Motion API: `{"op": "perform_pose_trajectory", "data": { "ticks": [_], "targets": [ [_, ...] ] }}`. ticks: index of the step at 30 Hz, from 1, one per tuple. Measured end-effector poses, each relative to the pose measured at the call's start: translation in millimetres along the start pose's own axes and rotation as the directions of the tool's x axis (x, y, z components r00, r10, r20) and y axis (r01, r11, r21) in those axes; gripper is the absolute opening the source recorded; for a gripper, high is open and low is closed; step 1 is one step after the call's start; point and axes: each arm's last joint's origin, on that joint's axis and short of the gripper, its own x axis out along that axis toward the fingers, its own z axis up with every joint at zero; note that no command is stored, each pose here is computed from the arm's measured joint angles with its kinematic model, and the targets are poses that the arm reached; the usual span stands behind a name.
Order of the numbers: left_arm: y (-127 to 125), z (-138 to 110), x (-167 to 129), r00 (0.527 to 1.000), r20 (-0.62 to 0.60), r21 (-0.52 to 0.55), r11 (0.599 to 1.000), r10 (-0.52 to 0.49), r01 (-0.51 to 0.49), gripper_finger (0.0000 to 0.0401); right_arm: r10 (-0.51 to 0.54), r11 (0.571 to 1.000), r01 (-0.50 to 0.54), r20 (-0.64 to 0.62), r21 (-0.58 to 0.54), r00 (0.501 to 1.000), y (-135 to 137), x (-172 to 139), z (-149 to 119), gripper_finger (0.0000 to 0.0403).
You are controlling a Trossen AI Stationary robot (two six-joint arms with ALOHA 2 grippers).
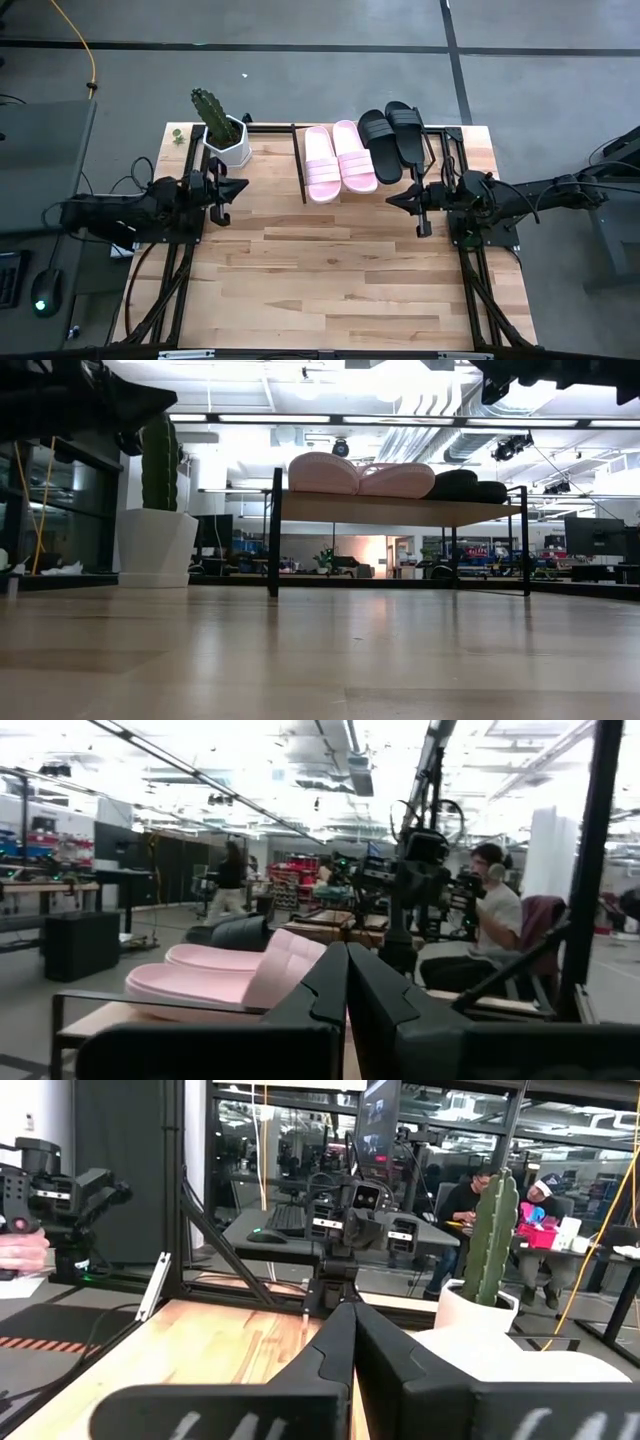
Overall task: Pick and place slides into the shelf
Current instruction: Return to Home Position
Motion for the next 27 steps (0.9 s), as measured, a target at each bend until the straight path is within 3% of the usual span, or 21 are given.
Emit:
{"op": "perform_pose_trajectory", "data": {
  "ticks": [9,27],
  "targets": [
    [-8.1,-5.2,-1.6,0.998,-0.054,0.005,1.000,-0.016,0.017,0.0000,-0.013,0.999,0.016,0.064,-0.035,0.998,1.2,-3.9,-9.3,0.0000],
    [-7.8,-8.7,-1.8,0.996,-0.090,0.004,1.000,-0.013,0.014,0.0000,-0.072,0.997,0.076,0.246,-0.007,0.967,5.3,-53.0,-44.7,0.0000]
  ]
}}
